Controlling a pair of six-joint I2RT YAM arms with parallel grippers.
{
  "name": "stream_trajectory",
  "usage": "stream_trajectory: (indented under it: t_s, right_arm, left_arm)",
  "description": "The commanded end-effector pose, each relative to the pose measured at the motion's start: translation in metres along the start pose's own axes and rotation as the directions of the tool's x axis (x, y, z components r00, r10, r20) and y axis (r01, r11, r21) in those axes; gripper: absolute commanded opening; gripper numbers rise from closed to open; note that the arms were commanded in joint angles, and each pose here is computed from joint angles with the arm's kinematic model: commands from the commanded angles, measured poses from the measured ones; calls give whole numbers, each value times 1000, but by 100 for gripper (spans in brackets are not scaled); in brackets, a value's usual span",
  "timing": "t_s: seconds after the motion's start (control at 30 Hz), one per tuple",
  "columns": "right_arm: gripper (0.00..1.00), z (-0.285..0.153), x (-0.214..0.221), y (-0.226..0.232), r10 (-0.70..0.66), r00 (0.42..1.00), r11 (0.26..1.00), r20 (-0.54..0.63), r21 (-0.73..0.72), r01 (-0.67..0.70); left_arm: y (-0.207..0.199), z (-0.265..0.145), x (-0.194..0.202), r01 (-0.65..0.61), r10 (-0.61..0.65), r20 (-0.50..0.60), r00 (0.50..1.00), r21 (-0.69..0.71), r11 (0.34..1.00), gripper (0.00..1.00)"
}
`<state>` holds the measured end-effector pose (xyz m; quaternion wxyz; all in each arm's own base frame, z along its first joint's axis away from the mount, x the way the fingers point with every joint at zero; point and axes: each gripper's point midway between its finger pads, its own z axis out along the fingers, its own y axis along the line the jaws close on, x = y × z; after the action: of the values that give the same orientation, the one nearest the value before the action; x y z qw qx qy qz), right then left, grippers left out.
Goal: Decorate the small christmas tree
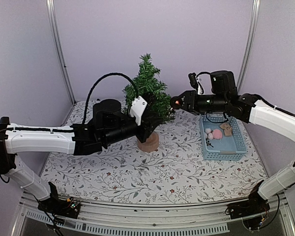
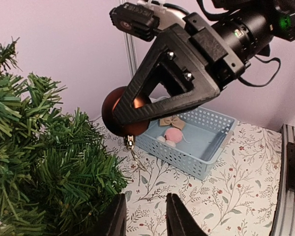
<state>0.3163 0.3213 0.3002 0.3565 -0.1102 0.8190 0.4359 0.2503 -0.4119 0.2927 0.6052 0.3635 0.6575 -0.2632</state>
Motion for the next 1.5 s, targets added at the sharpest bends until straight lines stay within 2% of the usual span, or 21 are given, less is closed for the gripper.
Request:
stream_trajectory:
  t_s: [0.0, 0.43, 0.8, 1.2, 1.47]
  right_arm:
    - [19, 2, -6, 29, -23, 1000, 996, 16, -90, 24]
    - [19, 8, -5, 36, -32, 999, 993, 10, -114, 33]
    - [19, 9, -6, 41, -39, 999, 990, 8, -132, 40]
    - [18, 12, -4, 43, -50, 999, 989, -8, -139, 49]
    - [18, 12, -3, 42, -52, 999, 989, -10, -137, 50]
  left_arm:
    - [-1, -3, -1, -5, 5, -2, 1000, -4, 1000, 30]
    - [-2, 11, -5, -6, 6, -4, 1000, -6, 1000, 20]
    - [4, 21, -5, -2, 1, -9, 1000, -36, 999, 24]
    - [16, 25, -4, 10, -12, -21, 1000, -77, 997, 22]
    - [20, 25, 2, 16, -20, -42, 999, -88, 996, 11]
